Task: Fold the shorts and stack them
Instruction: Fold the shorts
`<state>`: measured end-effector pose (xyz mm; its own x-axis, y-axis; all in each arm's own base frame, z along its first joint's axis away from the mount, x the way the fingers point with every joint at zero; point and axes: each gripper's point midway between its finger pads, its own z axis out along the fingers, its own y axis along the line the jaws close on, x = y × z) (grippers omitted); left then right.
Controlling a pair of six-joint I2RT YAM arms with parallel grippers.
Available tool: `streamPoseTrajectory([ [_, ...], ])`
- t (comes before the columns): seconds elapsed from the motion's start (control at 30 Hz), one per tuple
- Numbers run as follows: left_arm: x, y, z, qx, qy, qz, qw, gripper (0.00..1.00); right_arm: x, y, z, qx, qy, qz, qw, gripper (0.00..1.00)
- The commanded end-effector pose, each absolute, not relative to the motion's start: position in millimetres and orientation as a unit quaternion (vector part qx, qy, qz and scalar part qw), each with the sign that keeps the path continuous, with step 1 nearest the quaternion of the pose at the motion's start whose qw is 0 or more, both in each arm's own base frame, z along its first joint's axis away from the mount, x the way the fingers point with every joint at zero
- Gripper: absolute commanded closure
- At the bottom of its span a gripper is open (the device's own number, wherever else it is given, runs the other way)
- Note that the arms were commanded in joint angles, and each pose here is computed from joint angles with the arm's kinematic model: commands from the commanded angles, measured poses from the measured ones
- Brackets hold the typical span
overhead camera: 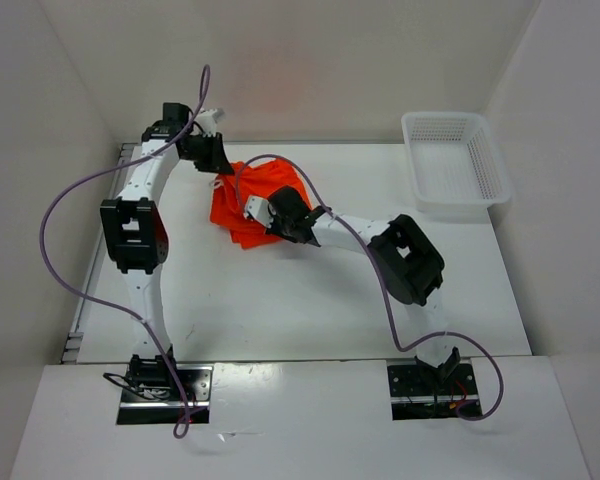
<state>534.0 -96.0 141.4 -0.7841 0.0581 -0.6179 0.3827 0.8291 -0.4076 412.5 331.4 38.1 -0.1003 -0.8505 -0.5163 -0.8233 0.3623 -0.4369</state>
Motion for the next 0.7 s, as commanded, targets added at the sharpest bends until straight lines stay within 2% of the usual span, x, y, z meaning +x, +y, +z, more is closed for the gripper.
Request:
streamPoseTrajectory([
  [0.0, 552, -92, 185, 0.151, 0.859, -0.321, 0.369, 1.00, 419, 327, 88, -0.539, 0.733, -0.040, 0.414, 1.00],
  [0.1, 561, -78, 150, 0.131, 0.869, -0.325, 0.350, 0.98, 418, 325, 92, -0.536, 0.733, -0.044, 0.416, 1.00],
  [0.13, 563, -77, 135, 0.126, 0.873, -0.327, 0.339, 0.96, 418, 325, 92, -0.536, 0.733, -0.044, 0.416, 0.97],
  [0.17, 564, -71, 127, 0.119, 0.876, -0.327, 0.334, 0.94, 420, 326, 95, -0.535, 0.732, -0.044, 0.420, 0.89],
  [0.3, 573, -55, 100, 0.099, 0.892, -0.297, 0.325, 0.83, 414, 335, 91, -0.542, 0.730, -0.029, 0.415, 0.72],
  [0.37, 570, -53, 90, 0.092, 0.899, -0.290, 0.315, 0.70, 411, 336, 91, -0.542, 0.734, -0.022, 0.409, 0.64],
  [0.4, 565, -53, 82, 0.088, 0.903, -0.292, 0.304, 0.62, 410, 338, 90, -0.544, 0.733, -0.016, 0.408, 0.62],
  [0.43, 564, -52, 83, 0.087, 0.904, -0.288, 0.304, 0.59, 406, 336, 93, -0.548, 0.733, -0.012, 0.403, 0.59],
  [0.47, 562, -52, 85, 0.087, 0.904, -0.288, 0.304, 0.51, 405, 338, 95, -0.550, 0.732, -0.007, 0.403, 0.57],
  [0.57, 562, -46, 92, 0.083, 0.908, -0.268, 0.311, 0.29, 397, 346, 120, -0.537, 0.735, 0.032, 0.414, 0.55],
  [0.63, 561, -45, 113, 0.087, 0.904, -0.260, 0.328, 0.03, 404, 346, 139, -0.514, 0.741, 0.062, 0.428, 0.55],
  [0.67, 558, -43, 116, 0.085, 0.906, -0.253, 0.328, 0.00, 407, 344, 148, -0.488, 0.753, 0.078, 0.435, 0.55],
])
